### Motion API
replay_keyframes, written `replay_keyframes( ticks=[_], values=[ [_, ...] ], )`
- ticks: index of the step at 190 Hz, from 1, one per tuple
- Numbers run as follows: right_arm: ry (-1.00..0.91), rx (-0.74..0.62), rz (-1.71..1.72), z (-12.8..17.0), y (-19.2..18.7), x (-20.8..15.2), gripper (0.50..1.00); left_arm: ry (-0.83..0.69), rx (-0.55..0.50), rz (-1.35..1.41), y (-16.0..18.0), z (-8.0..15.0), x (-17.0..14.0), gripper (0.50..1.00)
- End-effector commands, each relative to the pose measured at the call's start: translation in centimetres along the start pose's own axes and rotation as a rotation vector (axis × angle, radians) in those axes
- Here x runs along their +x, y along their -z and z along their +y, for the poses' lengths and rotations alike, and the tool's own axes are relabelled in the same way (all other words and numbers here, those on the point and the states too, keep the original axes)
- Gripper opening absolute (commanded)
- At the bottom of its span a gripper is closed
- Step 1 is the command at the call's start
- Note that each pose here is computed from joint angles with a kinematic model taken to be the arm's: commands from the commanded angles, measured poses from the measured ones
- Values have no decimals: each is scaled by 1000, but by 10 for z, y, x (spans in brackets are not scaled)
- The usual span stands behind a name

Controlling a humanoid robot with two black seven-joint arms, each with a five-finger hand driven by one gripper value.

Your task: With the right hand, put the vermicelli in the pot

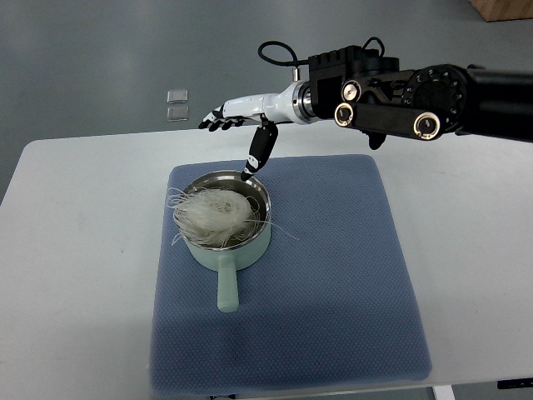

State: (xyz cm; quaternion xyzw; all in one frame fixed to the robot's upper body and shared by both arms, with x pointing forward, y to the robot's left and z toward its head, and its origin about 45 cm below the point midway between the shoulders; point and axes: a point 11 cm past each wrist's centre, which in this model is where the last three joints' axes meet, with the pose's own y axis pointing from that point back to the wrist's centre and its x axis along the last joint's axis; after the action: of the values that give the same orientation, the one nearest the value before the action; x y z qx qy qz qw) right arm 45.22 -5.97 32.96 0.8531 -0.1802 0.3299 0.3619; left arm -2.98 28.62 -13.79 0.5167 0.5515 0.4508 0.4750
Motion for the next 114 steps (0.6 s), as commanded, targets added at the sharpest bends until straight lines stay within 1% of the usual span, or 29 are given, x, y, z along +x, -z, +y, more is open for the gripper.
replay_keyframes(
  ticks=[1,20,36,69,82,94,114],
  values=[
    [-79,45,-98,18,-7,24,928,0,0,0,0,0,0,1000],
    [-164,83,-253,34,-33,33,928,0,1,-2,0,0,0,1000],
    [-253,149,-422,49,-54,40,928,-2,1,-3,0,0,0,1000],
    [-426,264,-782,69,-102,33,928,5,0,-1,0,0,-2,1000],
    [-529,302,-972,77,-130,27,928,8,0,-1,0,0,-3,1000],
    [-609,316,-1122,80,-151,18,928,8,0,-1,0,0,-3,1000],
    [-707,358,-1406,70,-175,1,928,9,0,-2,0,0,-3,1000]
  ],
)
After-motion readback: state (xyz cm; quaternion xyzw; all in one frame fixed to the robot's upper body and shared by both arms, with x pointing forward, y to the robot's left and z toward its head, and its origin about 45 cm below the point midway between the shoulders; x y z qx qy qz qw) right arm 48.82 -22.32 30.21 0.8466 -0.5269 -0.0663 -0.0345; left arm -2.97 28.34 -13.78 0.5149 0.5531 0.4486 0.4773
